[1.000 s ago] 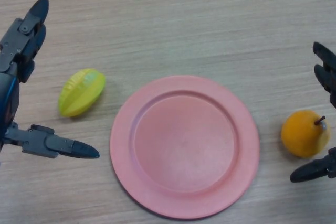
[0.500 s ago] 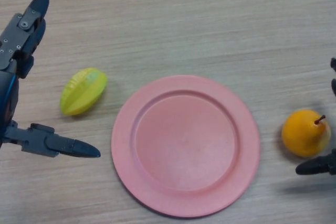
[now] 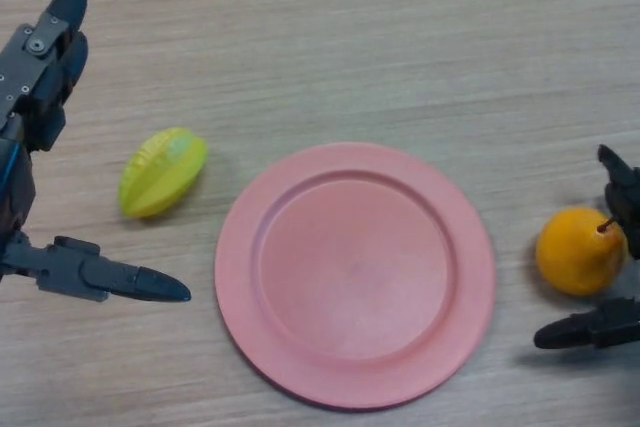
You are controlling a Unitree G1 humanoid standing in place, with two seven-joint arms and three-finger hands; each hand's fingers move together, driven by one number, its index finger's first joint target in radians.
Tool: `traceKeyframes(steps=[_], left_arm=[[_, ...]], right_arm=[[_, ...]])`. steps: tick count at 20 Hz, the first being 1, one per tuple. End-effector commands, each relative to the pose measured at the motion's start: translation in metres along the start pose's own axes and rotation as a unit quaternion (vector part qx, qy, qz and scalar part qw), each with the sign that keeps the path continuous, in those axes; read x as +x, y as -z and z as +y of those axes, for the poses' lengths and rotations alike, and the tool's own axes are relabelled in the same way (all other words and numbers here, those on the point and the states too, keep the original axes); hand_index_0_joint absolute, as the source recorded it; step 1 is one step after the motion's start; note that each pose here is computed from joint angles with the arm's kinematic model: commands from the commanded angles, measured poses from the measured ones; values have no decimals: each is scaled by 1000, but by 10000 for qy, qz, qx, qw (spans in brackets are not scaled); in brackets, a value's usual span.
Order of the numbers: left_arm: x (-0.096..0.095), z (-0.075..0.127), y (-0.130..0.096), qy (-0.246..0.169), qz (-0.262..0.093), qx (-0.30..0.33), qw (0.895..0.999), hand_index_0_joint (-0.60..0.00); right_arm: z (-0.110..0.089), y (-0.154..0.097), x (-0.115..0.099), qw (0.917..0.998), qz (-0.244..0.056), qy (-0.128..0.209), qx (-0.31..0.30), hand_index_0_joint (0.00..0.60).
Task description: Pick up the yellow pear and place it on the plate
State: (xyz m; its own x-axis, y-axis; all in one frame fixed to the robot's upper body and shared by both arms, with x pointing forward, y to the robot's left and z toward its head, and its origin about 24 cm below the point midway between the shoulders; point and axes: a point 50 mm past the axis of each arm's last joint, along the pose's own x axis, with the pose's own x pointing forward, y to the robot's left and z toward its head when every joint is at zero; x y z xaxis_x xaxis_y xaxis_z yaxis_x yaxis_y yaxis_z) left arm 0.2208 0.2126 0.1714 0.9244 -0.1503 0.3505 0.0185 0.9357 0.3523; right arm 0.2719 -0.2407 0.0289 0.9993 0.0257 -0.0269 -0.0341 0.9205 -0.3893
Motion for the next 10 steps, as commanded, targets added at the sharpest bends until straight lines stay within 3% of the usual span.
traceKeyframes(steps=[1, 2, 3, 4, 5, 10], left_arm=[[-3, 22, -32, -584, -1053, 480, 9916, 0], [-3, 21, -32, -568, -1076, 486, 9914, 0], [-2, 18, -33, -492, -1106, 499, 9914, 0], [0, 15, -34, -400, -1108, 515, 9917, 0], [2, 12, -34, -312, -1093, 510, 9922, 0], [6, 6, -32, -283, -1049, 484, 9929, 0]], right_arm=[[-31, -30, 7, 9935, -792, 820, 43, 201], [-31, -30, 8, 9933, -740, 884, 71, 300], [-34, -29, 9, 9914, -640, 1133, 127, 450], [-39, -29, 10, 9880, -553, 1421, 249, 550], [-44, -31, 9, 9844, -485, 1611, 513, 600], [-57, -47, 0, 9748, -578, 1955, 908, 600]])
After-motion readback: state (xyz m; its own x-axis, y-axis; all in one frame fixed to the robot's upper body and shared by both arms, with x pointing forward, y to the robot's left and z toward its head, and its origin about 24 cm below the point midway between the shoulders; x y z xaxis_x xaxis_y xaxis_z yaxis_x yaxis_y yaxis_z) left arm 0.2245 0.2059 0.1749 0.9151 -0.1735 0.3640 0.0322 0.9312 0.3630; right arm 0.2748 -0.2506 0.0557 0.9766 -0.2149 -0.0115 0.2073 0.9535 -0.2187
